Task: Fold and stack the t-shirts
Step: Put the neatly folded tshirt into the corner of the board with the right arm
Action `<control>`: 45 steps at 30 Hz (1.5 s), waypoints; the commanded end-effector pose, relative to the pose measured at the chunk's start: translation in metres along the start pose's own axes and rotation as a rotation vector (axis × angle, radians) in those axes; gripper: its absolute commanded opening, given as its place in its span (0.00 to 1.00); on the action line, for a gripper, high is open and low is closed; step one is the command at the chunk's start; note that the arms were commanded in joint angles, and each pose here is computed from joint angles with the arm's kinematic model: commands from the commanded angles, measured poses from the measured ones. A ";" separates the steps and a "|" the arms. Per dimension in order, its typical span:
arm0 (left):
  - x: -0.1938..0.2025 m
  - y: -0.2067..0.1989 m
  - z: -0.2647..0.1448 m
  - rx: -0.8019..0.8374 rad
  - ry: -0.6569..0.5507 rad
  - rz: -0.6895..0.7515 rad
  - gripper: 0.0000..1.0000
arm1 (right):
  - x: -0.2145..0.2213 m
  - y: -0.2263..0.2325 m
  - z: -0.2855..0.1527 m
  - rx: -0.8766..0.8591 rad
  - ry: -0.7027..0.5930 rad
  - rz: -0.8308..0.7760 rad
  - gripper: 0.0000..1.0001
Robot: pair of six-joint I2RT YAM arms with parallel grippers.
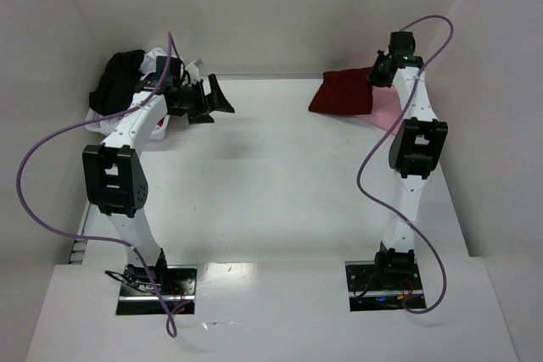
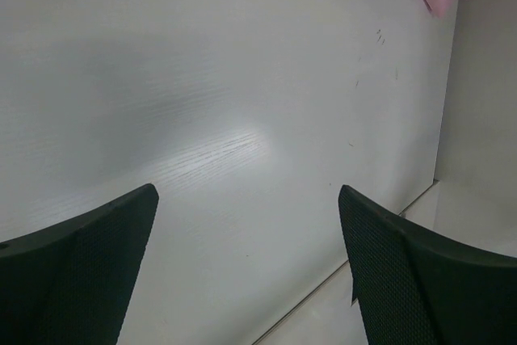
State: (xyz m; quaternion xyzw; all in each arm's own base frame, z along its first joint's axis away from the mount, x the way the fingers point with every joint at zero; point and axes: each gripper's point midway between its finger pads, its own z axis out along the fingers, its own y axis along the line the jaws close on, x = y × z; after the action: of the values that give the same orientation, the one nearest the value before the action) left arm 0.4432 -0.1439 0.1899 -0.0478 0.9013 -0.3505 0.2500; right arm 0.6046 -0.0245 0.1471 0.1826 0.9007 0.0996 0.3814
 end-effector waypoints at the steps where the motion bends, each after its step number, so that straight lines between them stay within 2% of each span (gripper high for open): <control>1: -0.007 -0.012 -0.011 0.039 -0.035 0.041 1.00 | -0.042 -0.022 -0.027 0.051 -0.098 -0.012 0.00; 15: -0.009 -0.008 -0.003 0.040 -0.023 0.012 1.00 | -0.094 -0.103 -0.079 0.228 -0.229 0.053 0.00; 26: -0.012 -0.009 0.000 0.053 -0.020 0.014 1.00 | -0.109 -0.116 -0.103 0.282 -0.282 0.067 0.00; 33: -0.012 -0.008 0.005 0.058 -0.008 -0.001 1.00 | -0.120 -0.133 -0.122 0.369 -0.332 0.074 0.00; 38: -0.012 -0.008 0.007 0.066 -0.004 -0.001 1.00 | -0.111 -0.149 -0.123 0.453 -0.320 0.082 0.00; 39: -0.013 -0.008 0.008 0.066 -0.004 -0.001 1.00 | -0.109 -0.152 -0.121 0.465 -0.313 0.083 0.04; 40: -0.014 -0.008 0.009 0.066 -0.004 -0.001 1.00 | -0.105 -0.154 -0.120 0.472 -0.304 0.084 0.13; 42: -0.014 -0.008 0.009 0.066 -0.004 -0.001 1.00 | -0.098 -0.156 -0.115 0.475 -0.290 0.084 0.49; 45: -0.014 -0.008 0.009 0.066 -0.004 -0.001 1.00 | -0.093 -0.161 -0.121 0.503 -0.296 0.086 0.88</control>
State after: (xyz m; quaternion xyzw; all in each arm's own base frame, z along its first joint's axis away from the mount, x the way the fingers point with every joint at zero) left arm 0.4487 -0.1491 0.1779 -0.0495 0.9005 -0.3646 0.2317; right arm 0.5501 -0.1980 0.1890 0.3092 0.8560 -0.1069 0.4004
